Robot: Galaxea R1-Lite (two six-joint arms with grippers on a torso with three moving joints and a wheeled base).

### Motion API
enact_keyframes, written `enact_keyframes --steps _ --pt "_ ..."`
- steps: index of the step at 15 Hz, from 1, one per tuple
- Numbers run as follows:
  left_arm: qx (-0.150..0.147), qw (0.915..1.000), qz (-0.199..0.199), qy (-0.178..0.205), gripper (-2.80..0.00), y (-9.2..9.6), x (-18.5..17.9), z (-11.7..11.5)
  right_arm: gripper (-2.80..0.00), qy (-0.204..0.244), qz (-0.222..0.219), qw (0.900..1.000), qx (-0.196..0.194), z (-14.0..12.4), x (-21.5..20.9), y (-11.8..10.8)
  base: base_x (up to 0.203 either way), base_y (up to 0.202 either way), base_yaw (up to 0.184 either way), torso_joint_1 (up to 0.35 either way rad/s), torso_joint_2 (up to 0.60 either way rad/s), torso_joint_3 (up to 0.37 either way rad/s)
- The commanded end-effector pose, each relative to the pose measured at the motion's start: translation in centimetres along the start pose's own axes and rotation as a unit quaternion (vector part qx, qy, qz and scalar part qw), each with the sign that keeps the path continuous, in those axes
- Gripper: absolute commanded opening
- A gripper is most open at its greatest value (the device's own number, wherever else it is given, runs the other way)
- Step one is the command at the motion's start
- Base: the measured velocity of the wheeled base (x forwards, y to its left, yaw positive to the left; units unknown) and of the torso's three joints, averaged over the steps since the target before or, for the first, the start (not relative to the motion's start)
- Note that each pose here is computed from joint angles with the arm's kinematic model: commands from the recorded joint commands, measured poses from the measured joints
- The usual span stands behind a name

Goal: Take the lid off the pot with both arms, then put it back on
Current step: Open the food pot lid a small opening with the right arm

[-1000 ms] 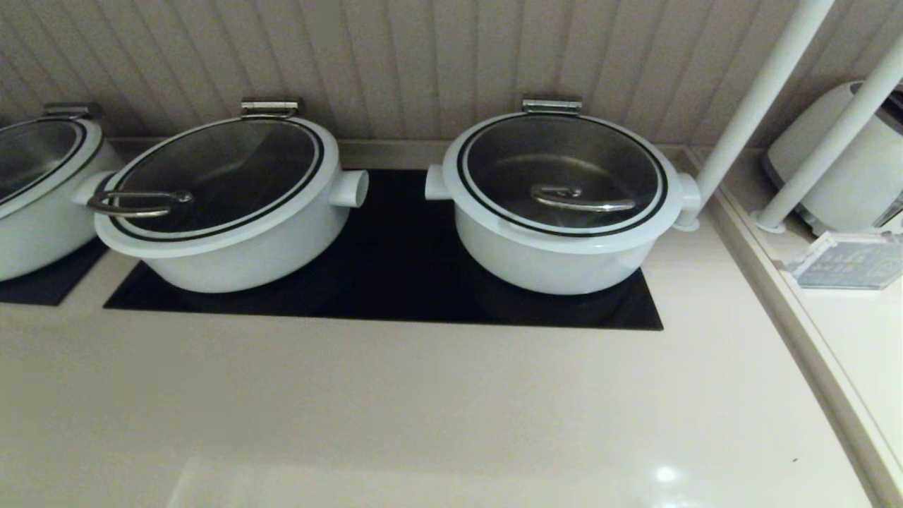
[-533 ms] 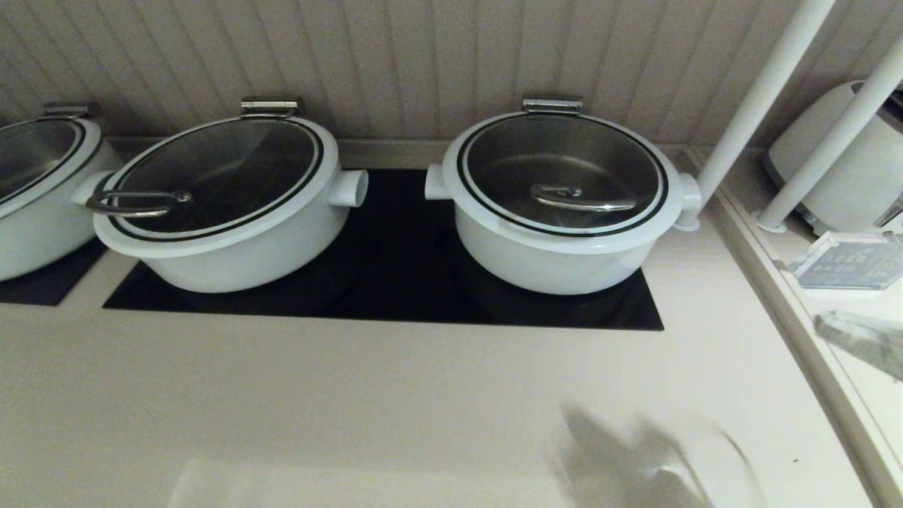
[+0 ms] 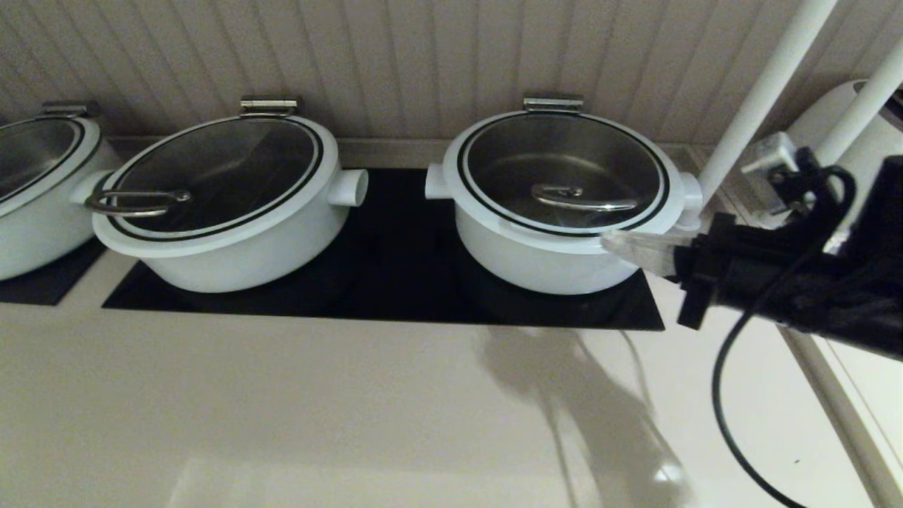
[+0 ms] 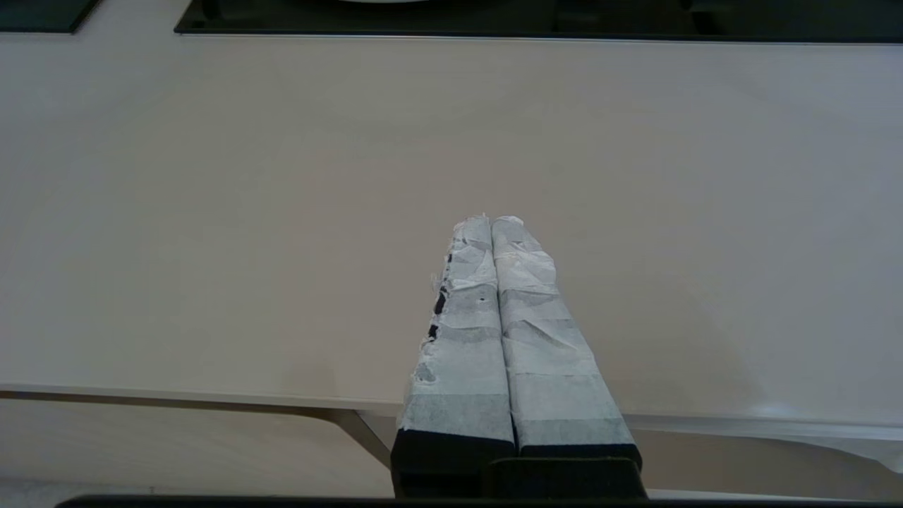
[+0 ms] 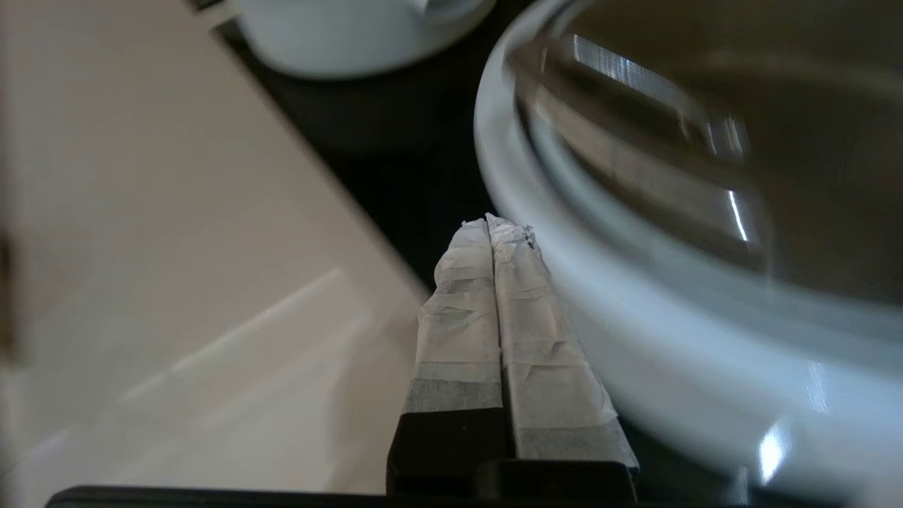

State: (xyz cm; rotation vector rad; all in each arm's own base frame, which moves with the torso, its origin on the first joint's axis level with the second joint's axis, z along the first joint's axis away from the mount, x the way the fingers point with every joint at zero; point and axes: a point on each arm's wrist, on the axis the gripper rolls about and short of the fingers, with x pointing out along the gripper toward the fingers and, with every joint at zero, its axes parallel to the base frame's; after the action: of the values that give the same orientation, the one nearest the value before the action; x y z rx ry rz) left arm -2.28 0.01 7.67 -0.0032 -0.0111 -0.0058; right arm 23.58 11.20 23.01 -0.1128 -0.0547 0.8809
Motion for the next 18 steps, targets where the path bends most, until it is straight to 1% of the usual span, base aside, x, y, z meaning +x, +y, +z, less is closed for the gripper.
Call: enact_keyframes --steps 1,4,7,10,15,18 --pt "0.000 1.0000 0.000 0.000 -2.80 0.0 0.0 0.0 -2.80 0.015 0.011 1.000 0.007 -1.5 3.9 -0.3 0.000 0.000 0.000 0.000 0.00 0.000" --pt "0.000 1.0000 0.000 0.001 -2.80 0.0 0.0 0.0 -2.80 -0.003 -0.033 0.999 -0.003 -0.5 5.7 -1.3 0.000 0.000 0.000 0.000 0.00 0.000" --pt "0.000 1.0000 0.000 0.000 -2.80 0.0 0.0 0.0 -2.80 -0.001 -0.043 0.999 -0.002 -0.6 6.1 -1.6 0.000 0.000 0.000 0.000 0.00 0.000" --pt "0.000 1.0000 0.000 0.000 -2.80 0.0 0.0 0.0 -2.80 -0.003 -0.076 0.997 -0.005 -0.4 6.3 -1.9 0.000 0.000 0.000 0.000 0.00 0.000" --pt "0.000 1.0000 0.000 0.000 -2.80 0.0 0.0 0.0 -2.80 -0.020 -0.112 0.993 -0.012 1.0 5.4 -2.1 0.000 0.000 0.000 0.000 0.00 0.000" --pt "0.000 1.0000 0.000 0.000 -2.80 0.0 0.0 0.0 -2.80 -0.032 -0.123 0.992 -0.017 1.9 4.7 -1.9 0.000 0.000 0.000 0.000 0.00 0.000"
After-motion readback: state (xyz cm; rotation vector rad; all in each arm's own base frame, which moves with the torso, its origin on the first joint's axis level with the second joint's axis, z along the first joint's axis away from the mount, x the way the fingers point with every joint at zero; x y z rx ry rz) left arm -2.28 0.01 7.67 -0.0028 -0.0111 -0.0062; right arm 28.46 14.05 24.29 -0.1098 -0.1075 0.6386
